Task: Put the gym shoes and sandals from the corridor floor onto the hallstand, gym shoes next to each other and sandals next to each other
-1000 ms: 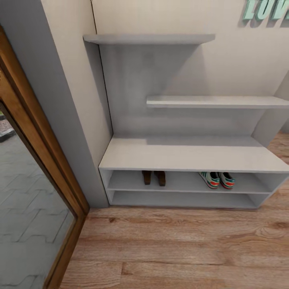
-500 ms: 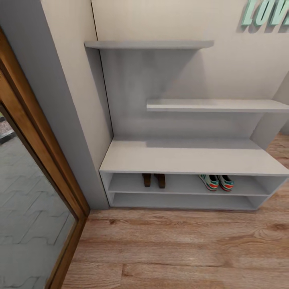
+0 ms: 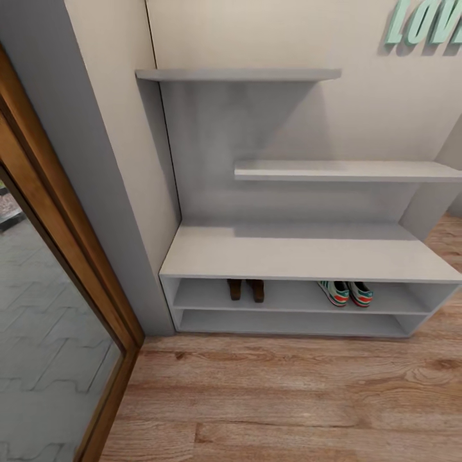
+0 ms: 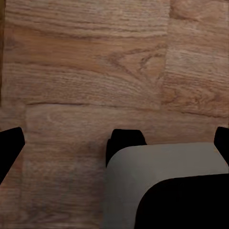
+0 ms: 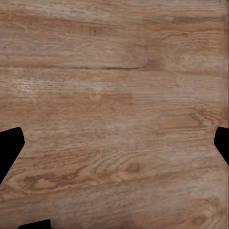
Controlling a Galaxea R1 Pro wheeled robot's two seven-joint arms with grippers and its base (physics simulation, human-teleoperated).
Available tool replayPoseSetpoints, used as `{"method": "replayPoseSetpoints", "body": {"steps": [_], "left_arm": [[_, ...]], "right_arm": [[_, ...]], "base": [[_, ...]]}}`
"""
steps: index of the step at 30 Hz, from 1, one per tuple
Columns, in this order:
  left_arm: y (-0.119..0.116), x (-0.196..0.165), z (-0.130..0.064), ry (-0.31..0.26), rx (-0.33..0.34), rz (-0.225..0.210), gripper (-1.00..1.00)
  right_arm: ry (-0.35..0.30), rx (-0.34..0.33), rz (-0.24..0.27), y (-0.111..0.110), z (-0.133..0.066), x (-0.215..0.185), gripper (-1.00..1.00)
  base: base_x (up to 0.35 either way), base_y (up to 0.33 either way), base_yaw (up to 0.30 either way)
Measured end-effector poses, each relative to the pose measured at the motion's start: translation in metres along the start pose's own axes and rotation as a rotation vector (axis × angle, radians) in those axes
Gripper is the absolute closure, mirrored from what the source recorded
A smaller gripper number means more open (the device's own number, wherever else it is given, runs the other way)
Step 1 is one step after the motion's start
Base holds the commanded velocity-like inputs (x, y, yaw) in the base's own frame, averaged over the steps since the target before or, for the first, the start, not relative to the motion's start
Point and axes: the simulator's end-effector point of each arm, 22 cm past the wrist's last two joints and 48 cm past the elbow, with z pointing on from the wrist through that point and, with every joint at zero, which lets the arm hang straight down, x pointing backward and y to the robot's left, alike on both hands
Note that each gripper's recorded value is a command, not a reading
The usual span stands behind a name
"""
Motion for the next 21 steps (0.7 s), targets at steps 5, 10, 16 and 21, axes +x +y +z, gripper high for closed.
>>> {"method": "replayPoseSetpoints", "body": {"steps": [5, 10, 16, 21], "left_arm": [[0.011, 0.028, -0.004, 0.049, -0.101, -0.027, -1.00], [-0.041, 0.056, 0.007, 0.089, -0.117, -0.078, -1.00], [-0.103, 0.069, 0.017, 0.104, -0.057, -0.119, -1.00], [-0.104, 0.069, 0.017, 0.105, -0.058, -0.121, -1.00]], "right_arm": [[0.000, 0.012, -0.011, -0.012, 0.001, 0.002, -1.00], [0.004, -0.022, 0.008, 0.016, -0.004, 0.002, -1.00], [0.011, -0.083, 0.042, 0.067, -0.016, 0.001, -1.00], [0.012, -0.091, 0.048, 0.074, -0.018, 0.001, -1.00]], "base": [[0.000, 0.000, 0.000], [0.000, 0.000, 0.000], [0.000, 0.000, 0.000], [0.000, 0.000, 0.000]]}}
